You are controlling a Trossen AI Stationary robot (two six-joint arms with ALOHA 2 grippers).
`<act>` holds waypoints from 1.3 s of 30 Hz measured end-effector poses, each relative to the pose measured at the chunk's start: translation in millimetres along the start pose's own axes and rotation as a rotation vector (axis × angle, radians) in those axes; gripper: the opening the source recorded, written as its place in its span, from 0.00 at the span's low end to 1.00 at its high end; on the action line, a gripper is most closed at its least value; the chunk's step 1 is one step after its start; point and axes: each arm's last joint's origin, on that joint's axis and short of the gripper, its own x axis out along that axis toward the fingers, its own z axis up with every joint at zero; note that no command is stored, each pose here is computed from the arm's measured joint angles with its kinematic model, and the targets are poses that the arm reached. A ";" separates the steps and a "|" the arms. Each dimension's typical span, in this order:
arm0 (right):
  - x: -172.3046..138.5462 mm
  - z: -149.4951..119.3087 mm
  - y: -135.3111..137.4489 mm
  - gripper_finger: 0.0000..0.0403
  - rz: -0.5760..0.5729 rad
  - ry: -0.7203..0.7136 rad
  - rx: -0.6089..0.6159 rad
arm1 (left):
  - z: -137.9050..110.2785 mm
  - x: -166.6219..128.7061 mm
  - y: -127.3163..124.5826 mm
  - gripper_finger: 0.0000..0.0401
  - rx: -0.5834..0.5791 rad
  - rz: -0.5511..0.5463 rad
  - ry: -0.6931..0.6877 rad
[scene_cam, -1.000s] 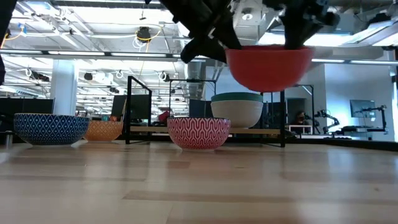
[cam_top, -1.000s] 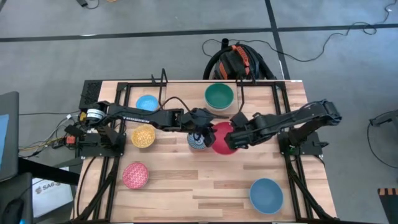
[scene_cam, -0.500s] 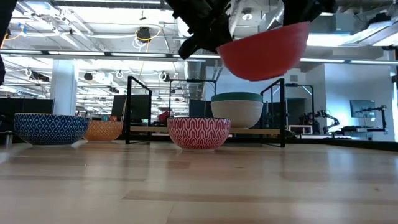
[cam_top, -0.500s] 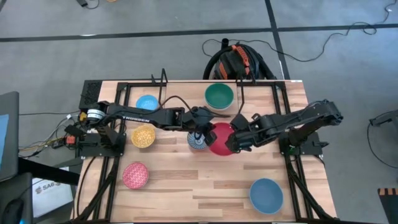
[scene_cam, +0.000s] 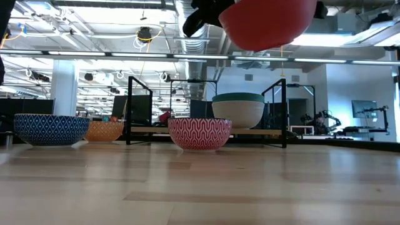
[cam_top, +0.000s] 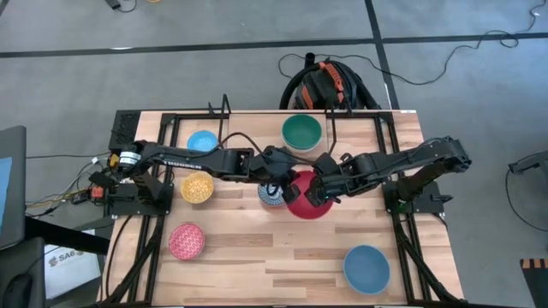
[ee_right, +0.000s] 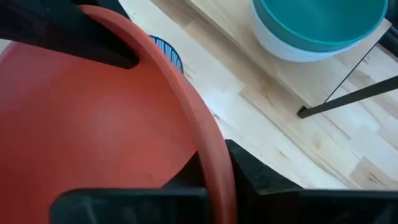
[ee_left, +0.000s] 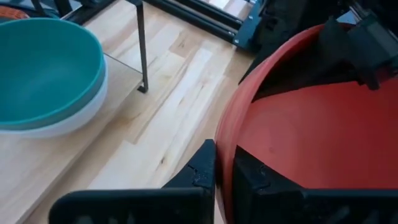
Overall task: Place and stack bowls onto a shelf
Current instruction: Stack the big red bowl on the big green bowl on the shelf
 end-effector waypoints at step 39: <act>169.8 154.1 -176.5 0.10 0.184 -0.095 -0.283 | 72.2 -79.8 72.3 0.47 0.079 0.359 0.017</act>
